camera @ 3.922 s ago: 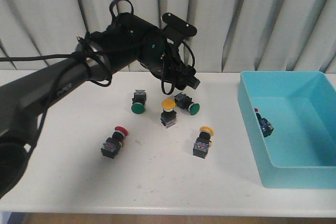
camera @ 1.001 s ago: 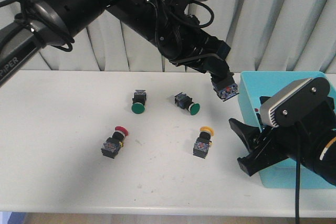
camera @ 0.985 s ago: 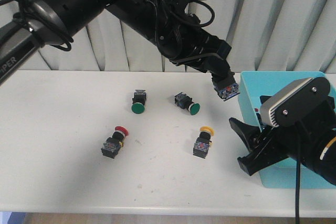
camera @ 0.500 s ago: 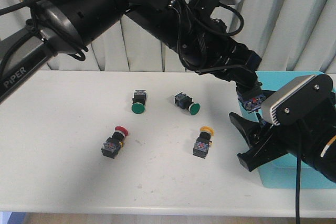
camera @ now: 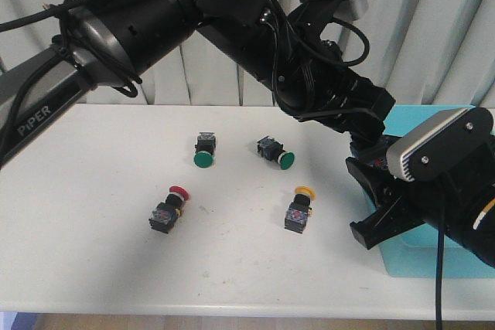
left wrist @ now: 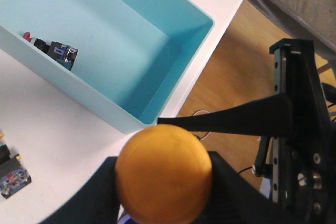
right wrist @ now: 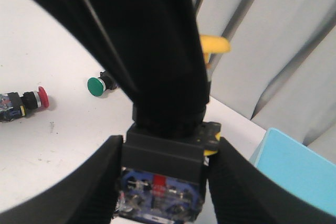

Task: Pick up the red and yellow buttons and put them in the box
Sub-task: 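Carry the yellow button with the right gripper and lower it into the box, then open the right gripper and withdraw it from the box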

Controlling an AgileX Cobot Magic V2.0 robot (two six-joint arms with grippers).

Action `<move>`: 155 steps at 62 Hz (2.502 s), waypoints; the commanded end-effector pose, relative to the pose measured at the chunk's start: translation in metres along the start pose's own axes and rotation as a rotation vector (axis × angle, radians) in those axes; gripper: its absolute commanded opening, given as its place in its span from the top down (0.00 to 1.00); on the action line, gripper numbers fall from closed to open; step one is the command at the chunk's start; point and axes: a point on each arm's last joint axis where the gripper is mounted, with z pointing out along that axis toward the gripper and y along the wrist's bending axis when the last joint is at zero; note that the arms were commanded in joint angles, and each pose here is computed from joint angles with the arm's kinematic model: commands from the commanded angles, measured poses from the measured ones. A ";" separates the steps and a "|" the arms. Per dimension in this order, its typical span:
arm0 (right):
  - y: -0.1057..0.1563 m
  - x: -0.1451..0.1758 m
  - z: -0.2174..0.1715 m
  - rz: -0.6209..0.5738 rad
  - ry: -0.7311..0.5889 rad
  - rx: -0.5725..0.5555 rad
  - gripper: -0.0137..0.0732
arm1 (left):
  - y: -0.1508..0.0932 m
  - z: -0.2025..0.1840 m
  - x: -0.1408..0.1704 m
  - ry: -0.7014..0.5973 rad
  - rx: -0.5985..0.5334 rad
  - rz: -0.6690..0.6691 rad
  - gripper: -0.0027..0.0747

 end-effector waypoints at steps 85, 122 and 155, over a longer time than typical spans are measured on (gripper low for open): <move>-0.132 -0.009 0.021 0.406 0.195 0.358 0.84 | -0.013 -0.146 -0.009 -0.225 -0.870 0.315 0.79; -0.182 0.098 0.142 0.612 0.674 0.212 0.80 | 0.005 -0.159 -0.009 -0.256 -0.913 0.207 0.97; -0.187 0.122 0.163 0.549 0.765 0.187 0.35 | 0.004 -0.156 -0.008 -0.250 -0.885 0.194 0.97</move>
